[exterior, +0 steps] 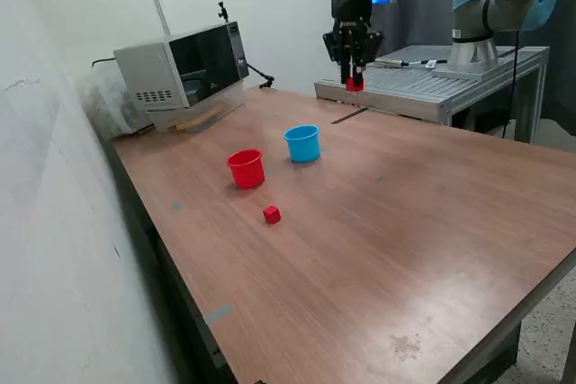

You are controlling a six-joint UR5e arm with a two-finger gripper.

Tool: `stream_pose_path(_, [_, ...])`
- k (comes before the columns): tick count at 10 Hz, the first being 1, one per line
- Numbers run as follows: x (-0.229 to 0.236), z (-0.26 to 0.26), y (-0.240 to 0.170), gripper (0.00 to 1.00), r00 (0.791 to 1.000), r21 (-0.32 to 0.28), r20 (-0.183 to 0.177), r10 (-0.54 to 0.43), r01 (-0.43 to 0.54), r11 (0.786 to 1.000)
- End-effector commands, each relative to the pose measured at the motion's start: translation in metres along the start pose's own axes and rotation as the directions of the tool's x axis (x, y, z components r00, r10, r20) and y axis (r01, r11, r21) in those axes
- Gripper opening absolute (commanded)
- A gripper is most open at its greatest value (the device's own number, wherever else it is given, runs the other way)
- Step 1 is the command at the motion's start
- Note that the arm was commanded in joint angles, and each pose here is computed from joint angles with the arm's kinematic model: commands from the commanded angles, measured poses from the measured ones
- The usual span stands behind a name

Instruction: Place red objects in the red bin, and blue objects in the blue bin.

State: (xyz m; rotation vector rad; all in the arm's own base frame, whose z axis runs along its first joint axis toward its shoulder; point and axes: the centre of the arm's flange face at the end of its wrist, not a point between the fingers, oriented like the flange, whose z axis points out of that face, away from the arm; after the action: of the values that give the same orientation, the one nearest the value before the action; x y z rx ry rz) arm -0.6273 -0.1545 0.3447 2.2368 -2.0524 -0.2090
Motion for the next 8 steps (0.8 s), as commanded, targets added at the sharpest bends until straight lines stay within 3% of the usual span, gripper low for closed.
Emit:
stream_pose_path(1, [-0.038, -0.038, 0.055, 0.0, 0.999, -0.095, 0.013, 0.053, -0.052, 0.994])
stream_pose_path(4, [-0.12, 0.029, 0.116, 0.0, 0.988, -0.073, 0.029, 0.155, -0.152, 0.986])
stream_pose_path(8, [-0.18, 0.102, 0.133, 0.0, 0.974, -0.04, 0.039, 0.223, -0.222, 0.974])
